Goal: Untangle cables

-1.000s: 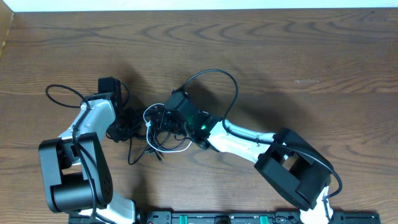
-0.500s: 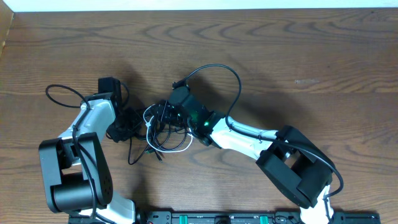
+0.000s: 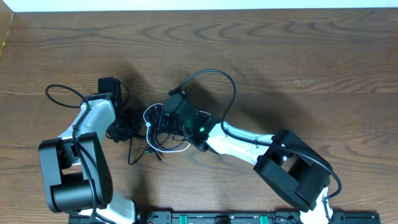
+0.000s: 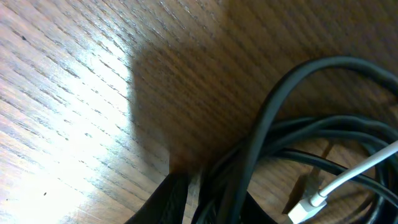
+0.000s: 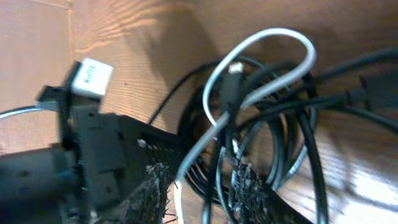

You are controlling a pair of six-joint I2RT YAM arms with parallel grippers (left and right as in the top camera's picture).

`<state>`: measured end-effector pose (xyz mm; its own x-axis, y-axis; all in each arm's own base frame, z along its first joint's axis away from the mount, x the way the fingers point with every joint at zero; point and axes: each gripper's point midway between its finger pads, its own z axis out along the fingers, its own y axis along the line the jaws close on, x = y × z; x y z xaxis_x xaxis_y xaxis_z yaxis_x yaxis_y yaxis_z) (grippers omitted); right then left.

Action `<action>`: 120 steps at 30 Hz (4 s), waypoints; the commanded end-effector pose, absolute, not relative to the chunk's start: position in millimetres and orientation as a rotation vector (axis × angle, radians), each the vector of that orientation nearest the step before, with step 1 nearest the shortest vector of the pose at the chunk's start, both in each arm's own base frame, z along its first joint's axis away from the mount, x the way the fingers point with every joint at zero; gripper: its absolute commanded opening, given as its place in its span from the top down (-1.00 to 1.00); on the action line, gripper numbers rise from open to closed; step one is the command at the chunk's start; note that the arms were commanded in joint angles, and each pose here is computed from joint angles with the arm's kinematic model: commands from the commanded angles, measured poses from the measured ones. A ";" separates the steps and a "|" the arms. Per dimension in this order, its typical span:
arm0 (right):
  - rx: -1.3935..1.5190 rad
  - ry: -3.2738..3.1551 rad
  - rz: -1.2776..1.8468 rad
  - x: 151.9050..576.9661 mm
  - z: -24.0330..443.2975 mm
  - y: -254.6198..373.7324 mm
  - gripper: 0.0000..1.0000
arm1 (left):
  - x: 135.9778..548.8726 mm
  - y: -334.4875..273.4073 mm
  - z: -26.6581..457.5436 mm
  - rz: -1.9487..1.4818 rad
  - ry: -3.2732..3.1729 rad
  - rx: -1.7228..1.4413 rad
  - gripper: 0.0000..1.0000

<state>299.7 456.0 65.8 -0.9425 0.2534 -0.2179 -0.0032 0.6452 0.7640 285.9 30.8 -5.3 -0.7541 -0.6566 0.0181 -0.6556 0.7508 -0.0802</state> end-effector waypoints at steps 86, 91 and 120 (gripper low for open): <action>-0.806 2.528 0.863 280.3 27.2 438.3 0.34 | 261.8 31.0 -24.4 -0.083 2.995 -1.162 0.57; -0.740 2.526 0.899 285.5 43.8 437.2 0.47 | 261.8 30.9 -24.4 -0.083 2.995 -1.162 0.57; -0.667 2.573 0.924 274.7 42.2 443.4 0.58 | 261.7 30.9 -24.4 -0.083 2.996 -1.161 0.57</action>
<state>280.1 437.1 56.7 -0.8282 -0.3076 -0.4685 -0.5370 0.6749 0.5062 284.5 19.0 -4.8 -0.7560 -0.6521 0.0566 -0.6533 0.7465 -0.1259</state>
